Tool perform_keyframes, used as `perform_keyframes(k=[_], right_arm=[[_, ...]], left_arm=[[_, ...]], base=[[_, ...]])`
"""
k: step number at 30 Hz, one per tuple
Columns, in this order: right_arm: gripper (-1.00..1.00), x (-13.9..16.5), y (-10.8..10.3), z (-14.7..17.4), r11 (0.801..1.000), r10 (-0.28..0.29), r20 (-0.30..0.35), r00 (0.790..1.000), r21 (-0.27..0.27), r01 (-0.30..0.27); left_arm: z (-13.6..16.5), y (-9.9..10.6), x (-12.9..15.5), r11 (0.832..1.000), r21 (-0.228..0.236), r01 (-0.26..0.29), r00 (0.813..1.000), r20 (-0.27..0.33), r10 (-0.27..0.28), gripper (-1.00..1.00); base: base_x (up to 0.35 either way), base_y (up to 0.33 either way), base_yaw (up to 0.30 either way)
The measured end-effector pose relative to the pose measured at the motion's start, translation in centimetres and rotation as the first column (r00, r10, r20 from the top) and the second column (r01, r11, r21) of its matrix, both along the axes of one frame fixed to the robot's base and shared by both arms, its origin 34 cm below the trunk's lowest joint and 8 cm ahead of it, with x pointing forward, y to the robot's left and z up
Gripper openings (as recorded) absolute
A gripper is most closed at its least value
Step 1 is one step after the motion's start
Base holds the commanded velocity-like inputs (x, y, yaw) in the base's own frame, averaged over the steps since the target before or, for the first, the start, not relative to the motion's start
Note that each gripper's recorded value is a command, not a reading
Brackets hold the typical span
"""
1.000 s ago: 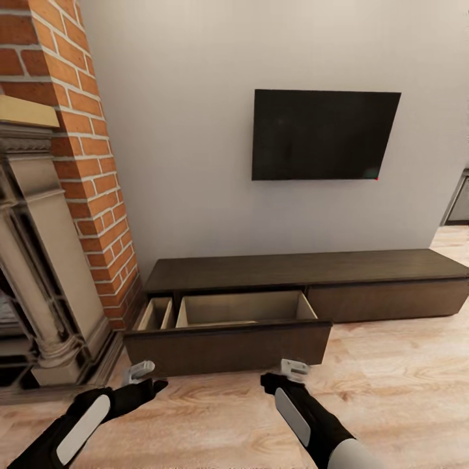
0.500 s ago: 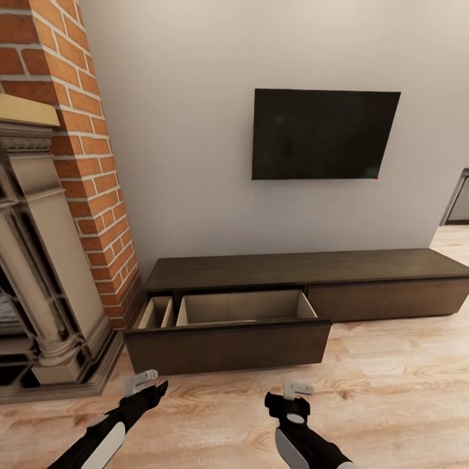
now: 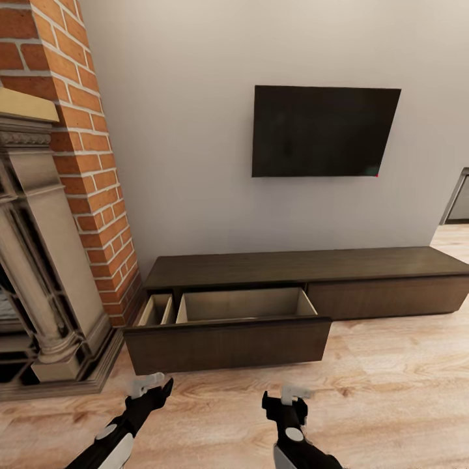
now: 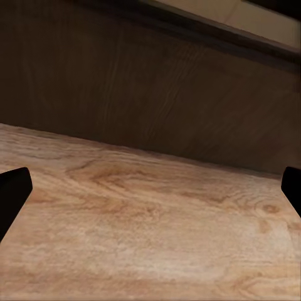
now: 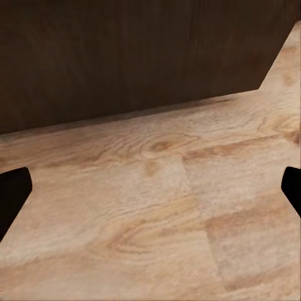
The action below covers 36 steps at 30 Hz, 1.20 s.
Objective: Place each of the two pumpkins and all three candles from the living room inside a cabinet in the living room (use any cabinet), then make sure every cabinet is closed, and position the cauldron so it is next to a table in the living room.
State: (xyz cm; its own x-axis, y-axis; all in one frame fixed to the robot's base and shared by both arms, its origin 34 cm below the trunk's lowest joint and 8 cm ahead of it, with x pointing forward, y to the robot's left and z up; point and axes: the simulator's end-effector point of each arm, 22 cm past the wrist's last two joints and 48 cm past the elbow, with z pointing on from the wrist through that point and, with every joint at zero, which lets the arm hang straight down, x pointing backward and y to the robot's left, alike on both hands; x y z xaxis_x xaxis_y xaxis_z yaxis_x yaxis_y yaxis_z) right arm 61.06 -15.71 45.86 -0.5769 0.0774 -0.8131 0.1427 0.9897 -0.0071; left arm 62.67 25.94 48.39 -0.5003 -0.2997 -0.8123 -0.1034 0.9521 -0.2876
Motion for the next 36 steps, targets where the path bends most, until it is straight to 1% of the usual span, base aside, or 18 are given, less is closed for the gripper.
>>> perform_keyframes(k=[1,2,4,6,8,9,10,11,12,15,18,22,32,34,36], right_arm=[[1.0,0.0,0.7,0.3,1.0,0.028,0.021,0.999,-0.01,-0.028],[1.0,0.0,1.1,0.4,0.999,0.043,0.032,0.999,-0.017,-0.043],[1.0,0.0,1.5,0.6,0.998,0.062,0.046,0.997,-0.023,-0.061],[1.0,0.0,1.7,0.8,0.997,0.07,0.055,0.996,-0.024,-0.069],[1.0,-0.1,1.8,0.9,0.998,0.069,0.069,0.995,-0.021,-0.067],[1.0,-0.1,1.8,1.1,0.998,0.062,0.09,0.994,-0.013,-0.061],[1.0,0.0,1.7,1.7,0.999,0.046,0.138,0.989,0.003,-0.047],[1.0,0.1,1.6,2.0,0.999,0.04,0.155,0.987,0.009,-0.042],[1.0,0.2,1.5,2.5,0.999,0.027,0.188,0.982,0.021,-0.032],[1.0,0.4,1.4,2.9,0.999,0.019,0.214,0.977,0.03,-0.026],[1.0,0.3,1.6,3.0,0.999,0.027,0.22,0.975,0.027,-0.034],[1.0,0.1,2.3,3.0,0.998,0.057,0.227,0.972,0.015,-0.062],[1.0,0.1,2.5,3.1,0.998,0.062,0.232,0.971,0.016,-0.068],[1.0,-0.1,2.3,2.8,0.998,0.064,0.226,0.972,0.011,-0.069],[1.0,-0.7,1.9,1.7,0.997,0.082,0.199,0.977,-0.006,-0.082]], left_arm=[[-0.3,-0.4,-0.2,1.0,0.003,0.002,1.0,0.002,-0.002,1.0],[-0.4,-0.6,-0.3,1.0,0.004,0.003,1.0,0.002,-0.003,1.0],[-0.5,-0.8,-0.4,1.0,0.005,0.005,1.0,0.002,-0.005,1.0],[-0.5,-0.9,-0.4,1.0,0.007,0.005,1.0,0.006,-0.005,1.0],[-0.4,-0.9,-0.3,1.0,0.008,0.004,1.0,0.014,-0.004,1.0],[-0.3,-0.9,-0.2,1.0,0.009,0.002,1.0,0.02,-0.003,1.0],[-0.2,-0.9,-0.2,1.0,0.011,0.002,1.0,0.027,-0.002,1.0],[-0.1,-0.8,-0.2,1.0,0.013,0.002,1.0,0.029,-0.003,1.0],[0.0,-0.9,-0.1,1.0,0.02,0.006,0.999,0.036,-0.007,1.0],[0.3,-1.0,0.1,0.999,0.032,0.012,0.998,0.054,-0.014,1.0],[0.6,-1.1,0.2,0.999,0.038,0.013,0.997,0.07,-0.016,1.0],[0.4,-1.0,0.1,0.999,0.045,0.012,0.998,0.067,-0.015,1.0],[0.3,-0.9,0.0,0.999,0.048,0.014,0.998,0.067,-0.017,1.0],[0.3,-0.9,0.0,0.999,0.049,0.015,0.998,0.067,-0.018,1.0],[0.3,-0.9,0.0,0.999,0.05,0.016,0.998,0.067,-0.019,1.0]], base=[[0.0,0.0,0.0],[0.0,0.0,0.0],[0.0,0.0,0.0],[0.013,0.0,0.0],[0.089,0.009,0.0],[0.214,0.057,0.0],[0.229,0.058,0.0],[0.227,0.034,0.0],[0.223,0.027,0.0],[0.145,0.012,0.0],[0.039,0.003,0.0],[0.01,0.001,0.0],[0.106,0.031,0.0],[0.027,0.007,0.0],[0.011,0.003,0.0]])
